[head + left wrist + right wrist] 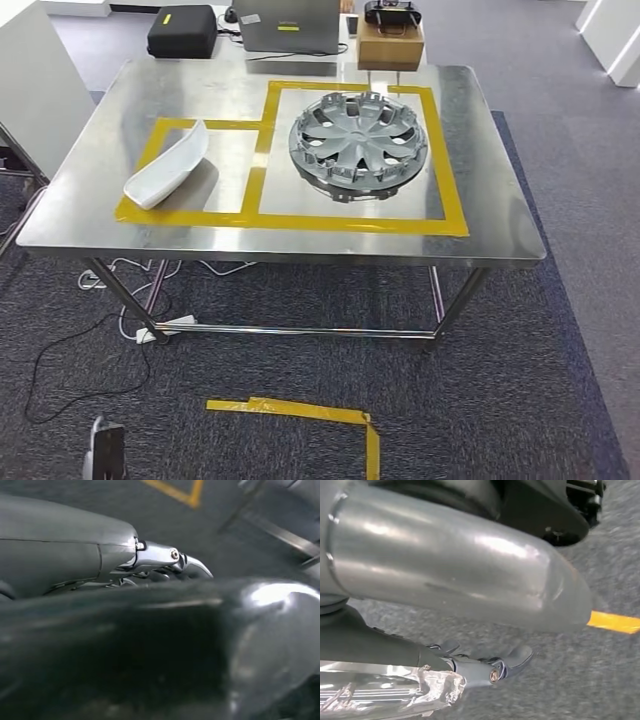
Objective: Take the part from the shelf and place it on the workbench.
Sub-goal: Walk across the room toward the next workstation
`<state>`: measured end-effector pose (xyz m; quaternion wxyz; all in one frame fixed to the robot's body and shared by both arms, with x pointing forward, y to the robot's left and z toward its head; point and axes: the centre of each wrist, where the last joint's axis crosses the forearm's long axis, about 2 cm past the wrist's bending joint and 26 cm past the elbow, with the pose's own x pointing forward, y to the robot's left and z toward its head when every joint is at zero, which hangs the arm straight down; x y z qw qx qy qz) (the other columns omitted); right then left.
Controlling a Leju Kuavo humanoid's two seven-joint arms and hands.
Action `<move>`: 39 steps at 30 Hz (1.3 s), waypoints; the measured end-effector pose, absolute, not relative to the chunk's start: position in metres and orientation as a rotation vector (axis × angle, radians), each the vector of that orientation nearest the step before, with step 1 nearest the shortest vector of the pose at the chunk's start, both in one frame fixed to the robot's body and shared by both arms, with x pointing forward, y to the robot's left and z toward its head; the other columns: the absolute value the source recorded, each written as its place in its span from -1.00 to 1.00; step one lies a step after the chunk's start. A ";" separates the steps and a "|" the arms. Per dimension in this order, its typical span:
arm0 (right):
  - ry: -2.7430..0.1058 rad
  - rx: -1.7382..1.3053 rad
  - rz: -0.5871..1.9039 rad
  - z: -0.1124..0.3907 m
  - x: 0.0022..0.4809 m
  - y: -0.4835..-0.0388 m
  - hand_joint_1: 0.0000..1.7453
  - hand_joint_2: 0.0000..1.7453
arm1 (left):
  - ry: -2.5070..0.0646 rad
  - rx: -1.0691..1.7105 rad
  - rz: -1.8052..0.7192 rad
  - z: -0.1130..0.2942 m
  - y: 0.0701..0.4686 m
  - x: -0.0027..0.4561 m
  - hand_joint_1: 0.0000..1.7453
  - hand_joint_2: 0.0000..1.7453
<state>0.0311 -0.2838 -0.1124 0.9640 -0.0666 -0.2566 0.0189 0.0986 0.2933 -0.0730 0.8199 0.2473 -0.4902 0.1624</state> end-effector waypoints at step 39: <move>-0.526 -0.125 0.076 -0.112 0.030 -0.277 -1.00 -1.00 | -0.567 0.263 0.403 -0.108 0.244 0.043 -1.00 -1.00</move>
